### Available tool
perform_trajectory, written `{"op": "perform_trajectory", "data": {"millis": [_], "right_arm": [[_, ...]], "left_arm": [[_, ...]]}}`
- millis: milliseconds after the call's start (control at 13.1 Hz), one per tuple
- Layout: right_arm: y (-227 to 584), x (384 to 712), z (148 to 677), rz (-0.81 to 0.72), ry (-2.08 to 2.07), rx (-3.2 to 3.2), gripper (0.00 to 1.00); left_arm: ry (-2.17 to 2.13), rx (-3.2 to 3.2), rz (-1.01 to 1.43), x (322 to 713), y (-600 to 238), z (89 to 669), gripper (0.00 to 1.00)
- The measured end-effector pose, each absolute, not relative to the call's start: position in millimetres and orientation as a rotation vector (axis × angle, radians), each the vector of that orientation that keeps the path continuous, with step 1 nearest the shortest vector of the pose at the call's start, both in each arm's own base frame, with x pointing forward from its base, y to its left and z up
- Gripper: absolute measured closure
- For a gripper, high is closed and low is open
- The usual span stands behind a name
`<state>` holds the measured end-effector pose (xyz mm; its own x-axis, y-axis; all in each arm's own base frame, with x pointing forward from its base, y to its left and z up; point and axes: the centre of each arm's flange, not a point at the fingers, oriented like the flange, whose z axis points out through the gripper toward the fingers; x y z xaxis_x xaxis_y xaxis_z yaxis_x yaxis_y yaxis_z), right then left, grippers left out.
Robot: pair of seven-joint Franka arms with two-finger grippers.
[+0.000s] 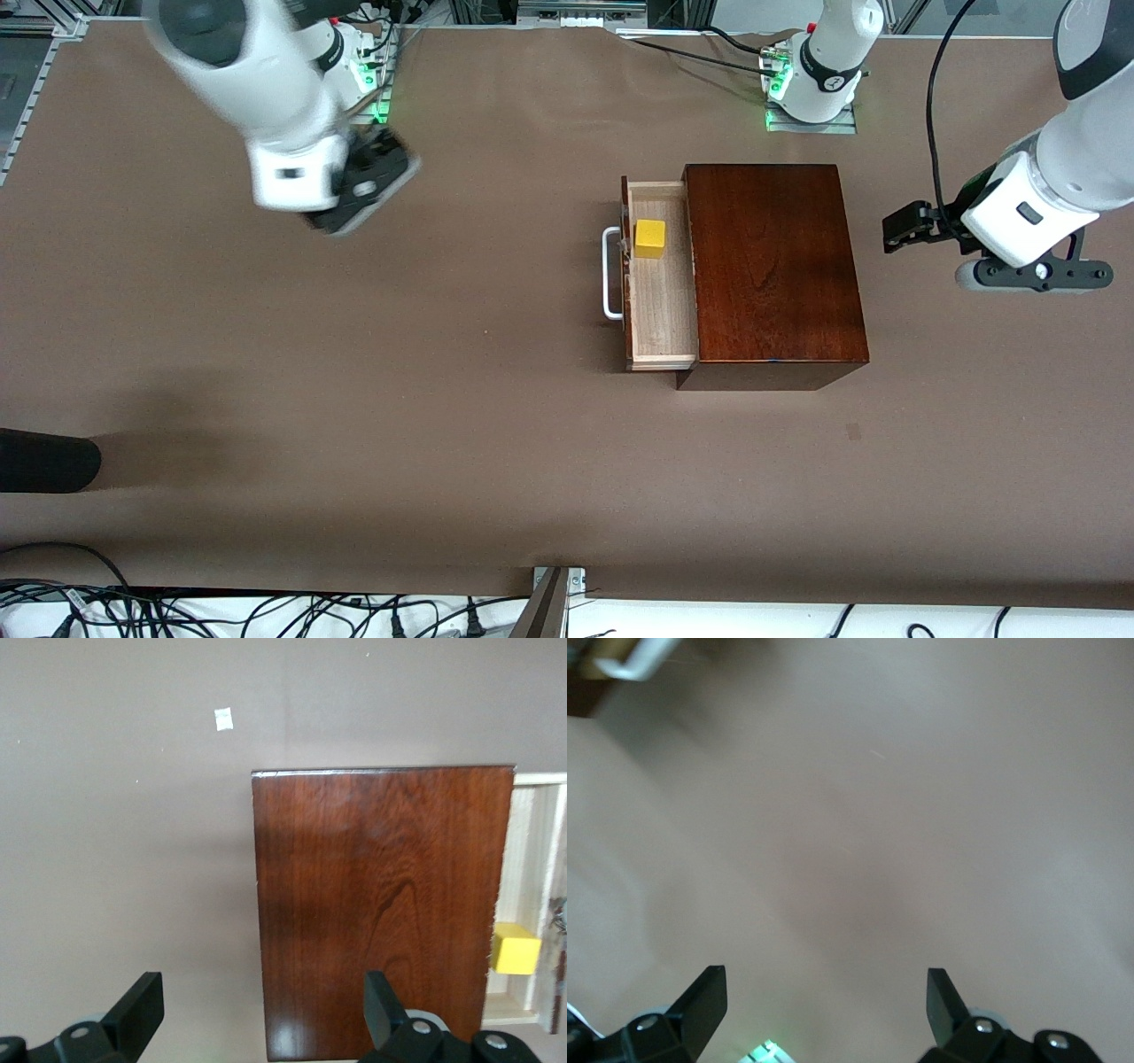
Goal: Open drawer, take yellow block, close drawer
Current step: 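Lower the right gripper over the yellow cube inside the drawer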
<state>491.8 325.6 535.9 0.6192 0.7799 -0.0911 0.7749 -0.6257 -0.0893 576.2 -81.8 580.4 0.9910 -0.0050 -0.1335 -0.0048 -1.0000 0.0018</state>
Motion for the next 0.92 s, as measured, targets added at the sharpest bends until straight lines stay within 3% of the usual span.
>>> {"op": "perform_trajectory", "data": {"millis": [306, 613, 919], "right_arm": [[483.4, 445.2, 507.5, 0.081, -1.723, -2.576, 0.00], [594.5, 406.8, 455.5, -0.064, -2.004, -2.431, 0.00], [622.8, 417.3, 409.7, -0.159, -2.109, -2.342, 0.00]], "left_arm": [[-0.172, 3.180, -0.049, 539.8, -83.7, 574.1, 0.00], [-0.153, 3.182, -0.081, 539.6, -62.6, 567.8, 0.00], [-0.086, 3.171, -0.046, 571.5, -38.6, 571.7, 0.00]]}}
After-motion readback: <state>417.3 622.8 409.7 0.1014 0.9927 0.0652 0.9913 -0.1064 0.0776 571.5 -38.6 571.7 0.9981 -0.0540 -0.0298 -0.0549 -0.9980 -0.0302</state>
